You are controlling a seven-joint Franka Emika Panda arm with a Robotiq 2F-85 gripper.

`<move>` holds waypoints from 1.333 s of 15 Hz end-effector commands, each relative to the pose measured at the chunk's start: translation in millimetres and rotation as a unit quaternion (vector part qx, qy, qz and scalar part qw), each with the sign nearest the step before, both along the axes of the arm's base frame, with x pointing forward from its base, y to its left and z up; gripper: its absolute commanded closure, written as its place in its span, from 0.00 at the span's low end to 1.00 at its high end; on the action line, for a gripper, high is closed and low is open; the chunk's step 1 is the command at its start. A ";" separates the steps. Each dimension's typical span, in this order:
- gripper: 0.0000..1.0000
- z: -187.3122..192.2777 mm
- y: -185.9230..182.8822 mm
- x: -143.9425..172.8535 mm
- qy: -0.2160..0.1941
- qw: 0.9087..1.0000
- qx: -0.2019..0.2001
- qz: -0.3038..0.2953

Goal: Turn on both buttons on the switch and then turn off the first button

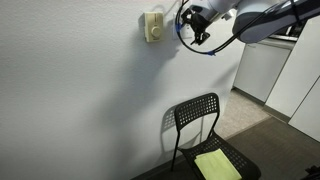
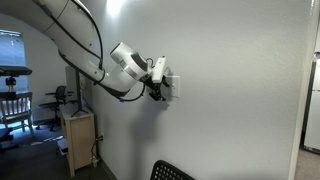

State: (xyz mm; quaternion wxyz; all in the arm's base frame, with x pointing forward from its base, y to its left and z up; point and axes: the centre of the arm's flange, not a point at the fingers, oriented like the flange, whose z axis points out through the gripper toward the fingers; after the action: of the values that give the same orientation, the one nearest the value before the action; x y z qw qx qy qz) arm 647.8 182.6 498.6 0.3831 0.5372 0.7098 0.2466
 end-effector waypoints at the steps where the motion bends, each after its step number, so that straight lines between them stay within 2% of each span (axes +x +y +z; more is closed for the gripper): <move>1: 0.00 5.4 -10.8 -4.5 0.002 1.000 0.013 -0.024; 9: 0.00 2.3 -33.8 -9.9 0.003 0.997 0.046 -0.064; 17: 0.00 31.2 -34.3 -13.6 -0.018 0.997 0.030 -0.072; 20: 0.00 40.0 -49.6 -16.5 -0.020 0.995 0.031 -0.092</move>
State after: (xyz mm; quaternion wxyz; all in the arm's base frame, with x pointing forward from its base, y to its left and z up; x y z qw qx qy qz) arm 641.9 150.7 533.1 0.3895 0.5963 0.6535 0.2562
